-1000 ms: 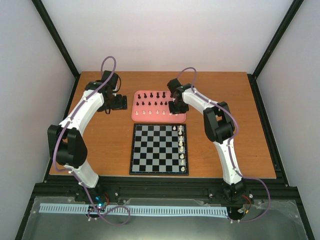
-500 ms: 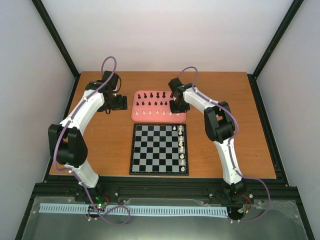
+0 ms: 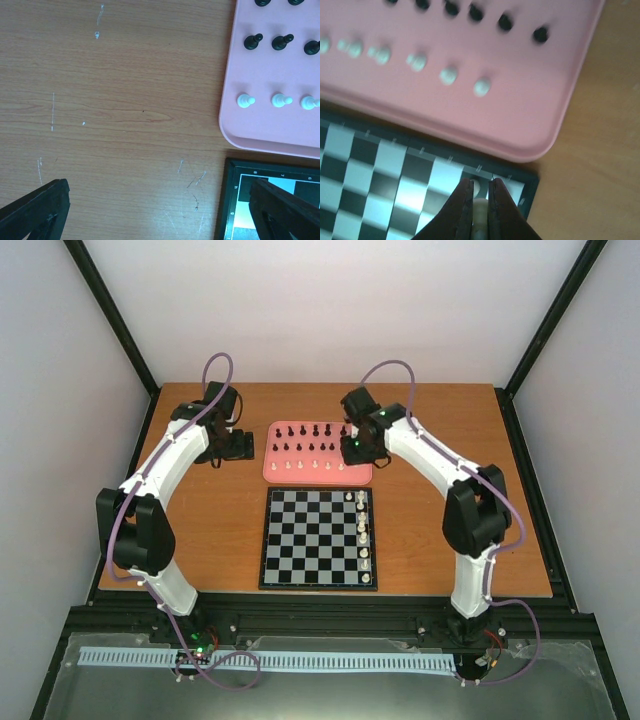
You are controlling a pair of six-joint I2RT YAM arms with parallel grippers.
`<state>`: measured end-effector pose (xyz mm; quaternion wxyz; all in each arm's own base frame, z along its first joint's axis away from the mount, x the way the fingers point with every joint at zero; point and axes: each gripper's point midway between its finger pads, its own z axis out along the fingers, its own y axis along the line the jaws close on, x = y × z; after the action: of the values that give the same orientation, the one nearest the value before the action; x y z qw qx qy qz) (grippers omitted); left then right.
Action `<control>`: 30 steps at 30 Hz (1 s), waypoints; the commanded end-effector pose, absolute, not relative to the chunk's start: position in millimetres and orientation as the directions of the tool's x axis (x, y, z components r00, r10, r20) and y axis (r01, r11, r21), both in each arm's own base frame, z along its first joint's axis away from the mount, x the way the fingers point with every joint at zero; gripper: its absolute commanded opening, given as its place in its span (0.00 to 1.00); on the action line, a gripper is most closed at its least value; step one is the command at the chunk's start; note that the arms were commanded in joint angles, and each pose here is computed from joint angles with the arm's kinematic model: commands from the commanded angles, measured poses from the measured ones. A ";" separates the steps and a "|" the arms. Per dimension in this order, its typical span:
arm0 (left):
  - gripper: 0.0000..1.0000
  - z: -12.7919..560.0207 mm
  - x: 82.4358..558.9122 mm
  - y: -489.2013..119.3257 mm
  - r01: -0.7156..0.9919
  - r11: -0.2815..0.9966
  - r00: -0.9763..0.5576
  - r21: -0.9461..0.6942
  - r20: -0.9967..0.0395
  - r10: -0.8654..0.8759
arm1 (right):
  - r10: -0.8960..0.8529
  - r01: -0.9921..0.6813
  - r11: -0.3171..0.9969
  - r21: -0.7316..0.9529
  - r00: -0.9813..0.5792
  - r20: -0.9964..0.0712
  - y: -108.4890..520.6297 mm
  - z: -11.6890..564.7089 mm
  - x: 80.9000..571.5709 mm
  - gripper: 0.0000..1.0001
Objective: Set up the chess pieces on the board
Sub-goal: Place the chess piece on the chessboard.
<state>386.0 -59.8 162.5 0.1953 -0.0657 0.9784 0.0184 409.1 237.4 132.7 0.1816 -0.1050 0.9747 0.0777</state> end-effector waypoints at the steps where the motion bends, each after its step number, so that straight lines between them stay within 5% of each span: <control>1: 1.00 185.1 389.4 -62.3 -0.118 0.993 -0.893 -0.003 -0.437 -0.107 | -0.222 -0.269 0.953 0.140 -0.932 -0.286 255.1 124.1 347.7 0.05; 14: 1.00 185.6 384.5 -60.1 -0.120 0.993 -0.890 0.001 -0.442 -0.107 | -0.280 -0.308 0.942 0.136 -0.941 -0.190 261.5 75.7 294.2 0.05; 30: 1.00 179.3 385.9 -59.3 -0.123 0.992 -0.896 0.011 -0.432 -0.106 | -0.305 -0.327 0.942 0.081 -0.929 -0.211 264.0 54.9 314.0 0.06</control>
<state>384.2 -58.3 172.4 0.2087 -0.0672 0.9755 0.0178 299.7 257.9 53.4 0.0773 -0.1544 0.9833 0.0580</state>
